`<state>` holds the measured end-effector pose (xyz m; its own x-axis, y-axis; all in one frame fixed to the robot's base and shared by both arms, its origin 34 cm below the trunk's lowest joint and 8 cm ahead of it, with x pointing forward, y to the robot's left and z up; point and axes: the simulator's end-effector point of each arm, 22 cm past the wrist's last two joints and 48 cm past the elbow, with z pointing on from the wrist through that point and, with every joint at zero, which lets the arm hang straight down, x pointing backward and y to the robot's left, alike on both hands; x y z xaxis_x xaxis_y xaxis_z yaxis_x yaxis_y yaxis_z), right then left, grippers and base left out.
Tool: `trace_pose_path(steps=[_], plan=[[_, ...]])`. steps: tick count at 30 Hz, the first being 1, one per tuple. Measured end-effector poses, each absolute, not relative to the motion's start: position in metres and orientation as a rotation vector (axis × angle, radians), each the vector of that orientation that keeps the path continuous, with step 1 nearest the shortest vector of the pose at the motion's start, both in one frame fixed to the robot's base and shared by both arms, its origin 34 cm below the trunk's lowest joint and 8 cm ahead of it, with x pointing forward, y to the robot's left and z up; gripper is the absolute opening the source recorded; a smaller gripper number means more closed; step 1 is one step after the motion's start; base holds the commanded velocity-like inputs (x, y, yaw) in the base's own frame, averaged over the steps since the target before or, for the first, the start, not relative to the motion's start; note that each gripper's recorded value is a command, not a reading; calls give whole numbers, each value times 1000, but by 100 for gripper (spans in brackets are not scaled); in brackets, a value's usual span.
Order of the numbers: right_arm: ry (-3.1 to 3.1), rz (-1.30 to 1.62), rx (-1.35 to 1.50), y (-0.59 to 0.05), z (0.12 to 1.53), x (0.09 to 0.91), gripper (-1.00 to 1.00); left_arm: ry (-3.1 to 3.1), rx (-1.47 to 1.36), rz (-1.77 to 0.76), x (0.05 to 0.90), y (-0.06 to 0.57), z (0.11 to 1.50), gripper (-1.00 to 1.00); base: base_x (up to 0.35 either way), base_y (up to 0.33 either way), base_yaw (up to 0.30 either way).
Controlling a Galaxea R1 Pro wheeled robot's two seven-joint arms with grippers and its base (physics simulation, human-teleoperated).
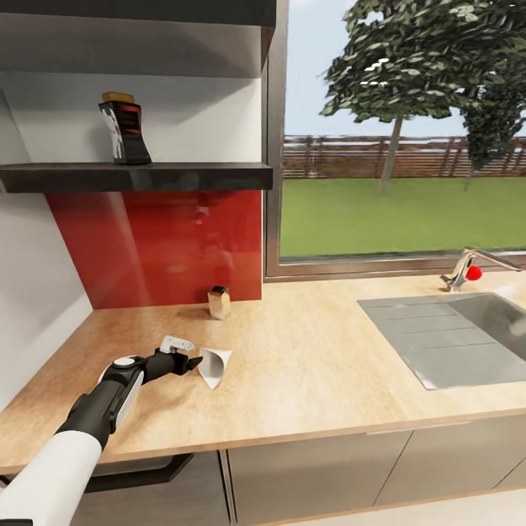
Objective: Set up a coffee station on the kitchen countertop: keep the coffee maker on the countertop, move the bottle of coffee from the kitchen shelf to the counter next to the coffee maker, place a paper coffee filter on top of the coffee maker, put the saucer next to the coffee maker with the coffee cup on the saucer, and place the electric kettle next to the coffee maker.
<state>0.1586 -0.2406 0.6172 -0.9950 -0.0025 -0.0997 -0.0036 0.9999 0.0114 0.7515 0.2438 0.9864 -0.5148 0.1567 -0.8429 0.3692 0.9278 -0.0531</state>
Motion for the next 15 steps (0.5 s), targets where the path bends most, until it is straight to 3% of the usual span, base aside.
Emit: trace_pose_path(steps=[11, 15], plan=[[3043, 18, -5, -241, 617, 158, 100, 2113, 376, -280, 751, 243, 986, 100, 122, 0, 0], [3043, 18, -5, -241, 617, 158, 100, 2129, 378, -303, 747, 231, 977, 100, 110, 0, -126]])
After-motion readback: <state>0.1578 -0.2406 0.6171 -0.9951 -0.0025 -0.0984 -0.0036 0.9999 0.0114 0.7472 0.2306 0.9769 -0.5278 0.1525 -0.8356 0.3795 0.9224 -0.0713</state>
